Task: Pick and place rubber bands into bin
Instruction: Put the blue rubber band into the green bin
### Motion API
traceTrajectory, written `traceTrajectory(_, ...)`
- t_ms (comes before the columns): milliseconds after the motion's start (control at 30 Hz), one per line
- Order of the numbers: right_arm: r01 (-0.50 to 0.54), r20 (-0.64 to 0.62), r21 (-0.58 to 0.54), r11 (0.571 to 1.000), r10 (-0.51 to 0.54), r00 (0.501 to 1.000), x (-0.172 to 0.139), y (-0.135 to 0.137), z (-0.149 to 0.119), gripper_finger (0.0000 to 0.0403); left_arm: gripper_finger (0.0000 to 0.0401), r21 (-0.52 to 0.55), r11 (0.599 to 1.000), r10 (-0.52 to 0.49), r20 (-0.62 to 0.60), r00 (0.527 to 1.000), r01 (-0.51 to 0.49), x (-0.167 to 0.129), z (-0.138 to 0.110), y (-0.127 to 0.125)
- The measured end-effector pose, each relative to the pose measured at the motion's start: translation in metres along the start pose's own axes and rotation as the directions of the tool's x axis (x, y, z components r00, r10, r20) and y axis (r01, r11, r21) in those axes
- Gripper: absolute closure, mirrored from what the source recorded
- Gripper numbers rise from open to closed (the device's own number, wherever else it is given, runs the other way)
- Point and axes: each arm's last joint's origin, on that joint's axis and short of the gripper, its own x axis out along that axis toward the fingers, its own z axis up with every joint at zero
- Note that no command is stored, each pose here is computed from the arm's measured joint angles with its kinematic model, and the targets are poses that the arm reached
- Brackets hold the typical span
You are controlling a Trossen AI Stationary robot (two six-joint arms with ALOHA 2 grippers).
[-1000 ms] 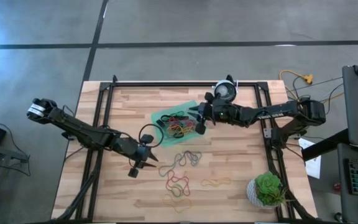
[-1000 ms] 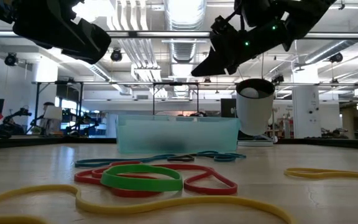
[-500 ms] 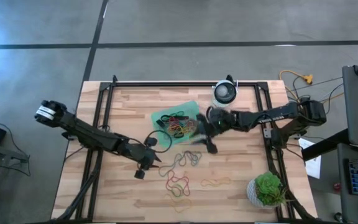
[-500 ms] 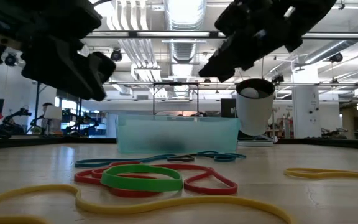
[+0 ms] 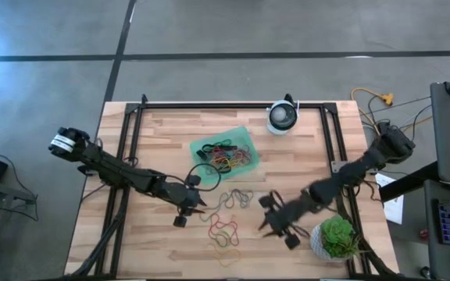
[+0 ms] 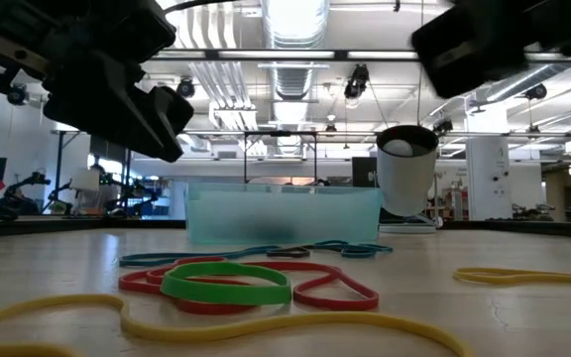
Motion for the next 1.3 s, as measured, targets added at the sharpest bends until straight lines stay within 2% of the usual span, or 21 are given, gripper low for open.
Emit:
traceTrajectory(200,0.063,0.038,-0.091,0.994,-0.060,0.997,-0.002,0.049,0.002,0.0303,0.0301,0.007,1.000,0.000,0.002,1.000,0.000,0.000,0.000,0.000)
traceTrajectory(300,0.140,0.073,-0.162,0.977,-0.130,0.989,-0.004,0.061,0.005,0.0309,0.0301,0.007,1.000,0.000,0.001,1.000,0.000,0.000,0.000,0.000)
traceTrajectory(433,0.195,0.091,-0.178,0.964,-0.181,0.979,-0.006,0.066,0.005,0.0317,0.0301,0.010,1.000,-0.004,-0.037,0.999,0.005,-0.001,-0.004,0.000)
traceTrajectory(633,0.206,0.091,-0.196,0.959,-0.192,0.977,-0.005,0.064,0.006,0.0329,0.0301,0.014,1.000,0.006,-0.135,0.991,-0.004,-0.002,-0.014,0.001)
traceTrajectory(767,0.248,0.102,-0.236,0.940,-0.230,0.968,-0.005,0.058,0.007,0.0335,0.0301,0.015,1.000,0.005,-0.130,0.992,-0.003,-0.003,-0.013,0.001)
traceTrajectory(1300,0.397,0.162,-0.174,0.901,-0.371,0.914,-0.004,0.012,0.021,0.0338,0.0301,0.018,1.000,0.005,-0.134,0.991,-0.003,-0.003,-0.014,0.001)
